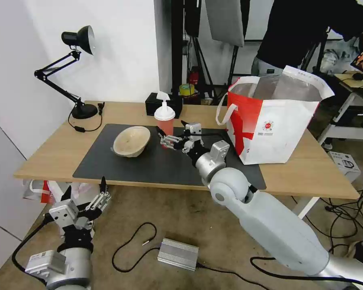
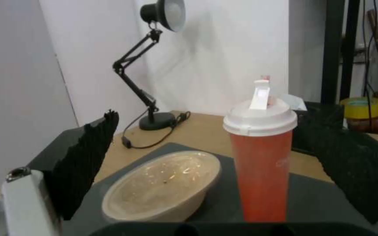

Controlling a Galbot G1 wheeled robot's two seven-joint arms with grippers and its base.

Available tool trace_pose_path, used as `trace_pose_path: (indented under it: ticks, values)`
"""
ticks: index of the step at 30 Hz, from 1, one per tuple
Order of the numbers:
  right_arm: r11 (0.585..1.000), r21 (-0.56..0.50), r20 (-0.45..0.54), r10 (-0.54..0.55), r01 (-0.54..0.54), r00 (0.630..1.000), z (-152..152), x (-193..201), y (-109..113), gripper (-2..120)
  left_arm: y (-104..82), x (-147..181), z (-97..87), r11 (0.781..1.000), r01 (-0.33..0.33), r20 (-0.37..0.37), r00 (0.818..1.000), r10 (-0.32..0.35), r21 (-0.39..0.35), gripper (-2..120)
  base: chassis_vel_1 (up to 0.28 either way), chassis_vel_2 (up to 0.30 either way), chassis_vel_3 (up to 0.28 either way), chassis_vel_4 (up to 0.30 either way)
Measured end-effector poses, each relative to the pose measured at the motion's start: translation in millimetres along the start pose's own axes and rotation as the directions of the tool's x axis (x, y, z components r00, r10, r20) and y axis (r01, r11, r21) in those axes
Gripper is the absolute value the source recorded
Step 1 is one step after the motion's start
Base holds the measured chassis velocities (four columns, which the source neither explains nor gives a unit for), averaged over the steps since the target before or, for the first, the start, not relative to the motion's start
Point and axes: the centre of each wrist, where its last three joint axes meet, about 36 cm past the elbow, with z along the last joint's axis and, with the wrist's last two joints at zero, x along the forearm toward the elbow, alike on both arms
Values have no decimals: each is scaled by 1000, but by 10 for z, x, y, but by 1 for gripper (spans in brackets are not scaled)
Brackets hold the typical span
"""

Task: Pick up the trash from the table and place it into the takeout bag.

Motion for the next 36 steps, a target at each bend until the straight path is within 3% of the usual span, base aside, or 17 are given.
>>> trace_pose_path:
  ticks: [18,36]
  values:
    - [999,31,-60,38,-36,997,-65,-155,-52,100,-9,-3,13,1000,3,-1,1000,-3,6,100,0,0,0,0]
    - [999,-22,-159,29,-33,987,-258,-164,-145,100,-21,58,-10,1000,10,-4,1000,-10,4,100,0,0,0,0]
